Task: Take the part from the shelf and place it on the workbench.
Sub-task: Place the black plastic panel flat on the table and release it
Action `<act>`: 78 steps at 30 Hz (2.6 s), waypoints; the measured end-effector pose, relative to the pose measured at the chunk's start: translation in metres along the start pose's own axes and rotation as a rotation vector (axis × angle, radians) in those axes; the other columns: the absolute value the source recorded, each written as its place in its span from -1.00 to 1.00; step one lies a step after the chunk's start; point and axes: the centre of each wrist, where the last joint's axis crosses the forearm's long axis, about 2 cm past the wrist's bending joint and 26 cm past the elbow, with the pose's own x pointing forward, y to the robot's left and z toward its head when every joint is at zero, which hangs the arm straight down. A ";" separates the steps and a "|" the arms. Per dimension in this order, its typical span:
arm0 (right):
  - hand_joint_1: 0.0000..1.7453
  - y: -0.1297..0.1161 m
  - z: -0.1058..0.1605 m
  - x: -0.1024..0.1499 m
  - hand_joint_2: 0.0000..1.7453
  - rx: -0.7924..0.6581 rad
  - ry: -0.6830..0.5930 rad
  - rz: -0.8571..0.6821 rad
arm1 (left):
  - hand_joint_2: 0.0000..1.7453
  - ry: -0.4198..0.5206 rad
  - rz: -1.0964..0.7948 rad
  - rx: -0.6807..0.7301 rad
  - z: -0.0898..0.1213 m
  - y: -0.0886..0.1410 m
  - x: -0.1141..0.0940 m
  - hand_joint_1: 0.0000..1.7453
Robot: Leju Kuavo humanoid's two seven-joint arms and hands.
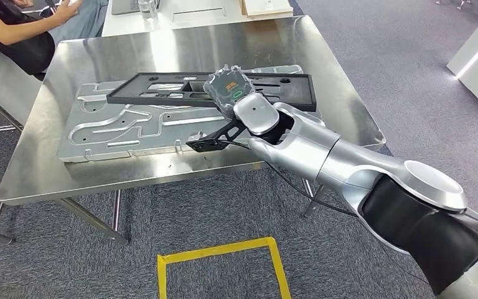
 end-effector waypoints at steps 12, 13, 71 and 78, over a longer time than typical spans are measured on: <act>1.00 0.008 0.001 0.001 1.00 0.024 0.001 -0.013 | 1.00 -0.005 -0.004 -0.007 -0.001 0.003 -0.001 -1.00; 1.00 0.009 0.001 0.001 1.00 0.025 0.001 -0.016 | 1.00 -0.006 -0.005 -0.006 -0.001 0.004 -0.001 -1.00; 1.00 0.036 0.006 0.017 1.00 0.104 -0.034 -0.043 | 1.00 0.004 0.001 0.005 -0.002 0.011 -0.001 -1.00; 1.00 0.038 0.006 0.019 1.00 0.110 -0.040 -0.044 | 1.00 0.002 0.001 0.005 -0.002 0.012 -0.001 -1.00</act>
